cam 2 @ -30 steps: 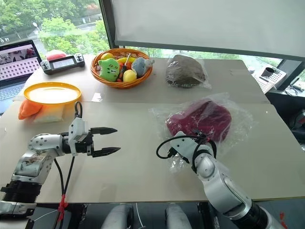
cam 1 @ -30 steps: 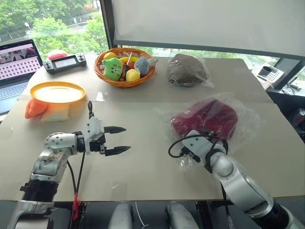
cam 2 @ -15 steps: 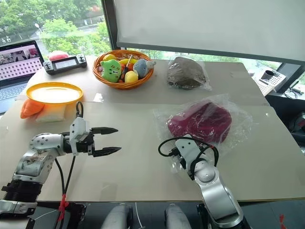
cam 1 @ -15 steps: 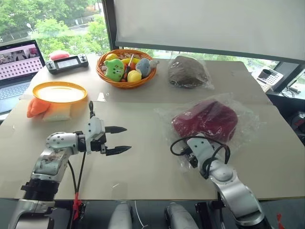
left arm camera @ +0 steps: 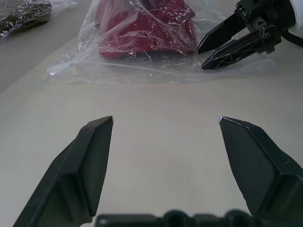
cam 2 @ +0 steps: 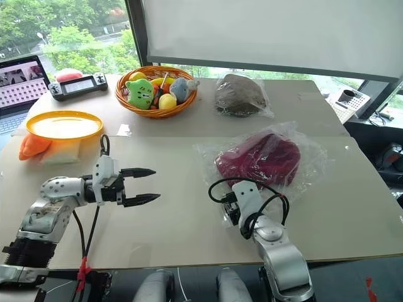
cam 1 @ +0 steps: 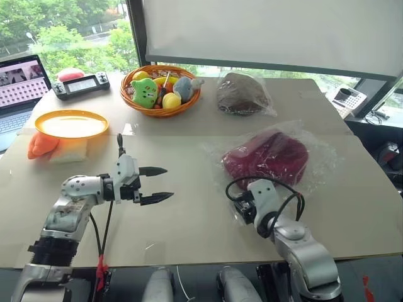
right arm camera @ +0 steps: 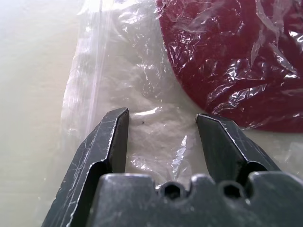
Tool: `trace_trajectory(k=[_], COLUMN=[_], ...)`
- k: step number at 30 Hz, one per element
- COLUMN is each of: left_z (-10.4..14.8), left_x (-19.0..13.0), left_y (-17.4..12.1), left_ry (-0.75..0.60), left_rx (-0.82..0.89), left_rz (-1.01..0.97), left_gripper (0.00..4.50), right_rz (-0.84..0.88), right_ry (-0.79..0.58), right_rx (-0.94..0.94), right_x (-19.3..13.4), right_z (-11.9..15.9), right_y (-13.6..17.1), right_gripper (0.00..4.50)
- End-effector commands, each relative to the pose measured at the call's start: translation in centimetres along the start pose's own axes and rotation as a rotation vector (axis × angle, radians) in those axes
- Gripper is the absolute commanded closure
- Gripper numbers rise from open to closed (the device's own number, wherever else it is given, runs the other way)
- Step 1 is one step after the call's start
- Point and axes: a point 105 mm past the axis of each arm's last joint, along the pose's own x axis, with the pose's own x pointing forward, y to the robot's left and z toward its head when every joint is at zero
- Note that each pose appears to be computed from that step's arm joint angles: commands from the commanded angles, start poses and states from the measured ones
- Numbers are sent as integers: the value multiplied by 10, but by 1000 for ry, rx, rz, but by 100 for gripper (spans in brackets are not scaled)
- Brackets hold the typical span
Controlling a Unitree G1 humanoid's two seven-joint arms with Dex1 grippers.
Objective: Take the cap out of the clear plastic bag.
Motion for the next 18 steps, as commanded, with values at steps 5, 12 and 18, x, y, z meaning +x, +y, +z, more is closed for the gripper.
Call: trace_trajectory(k=[5,12,18], left_z=[6,5,5], left_x=[1,-1,-1], left_y=[-1,-1,-2], left_ry=[-10,-4,-5], left_rx=[29,26,27], left_rz=[1,6,13], left_gripper=[65,65,65], right_rz=[186,279,166], right_ry=[51,68,195], right_rx=[203,255,3], right_x=[-2,-11,-6], right_z=[-14,-15,-45], right_y=[31,38,17], right_gripper=[171,171,171])
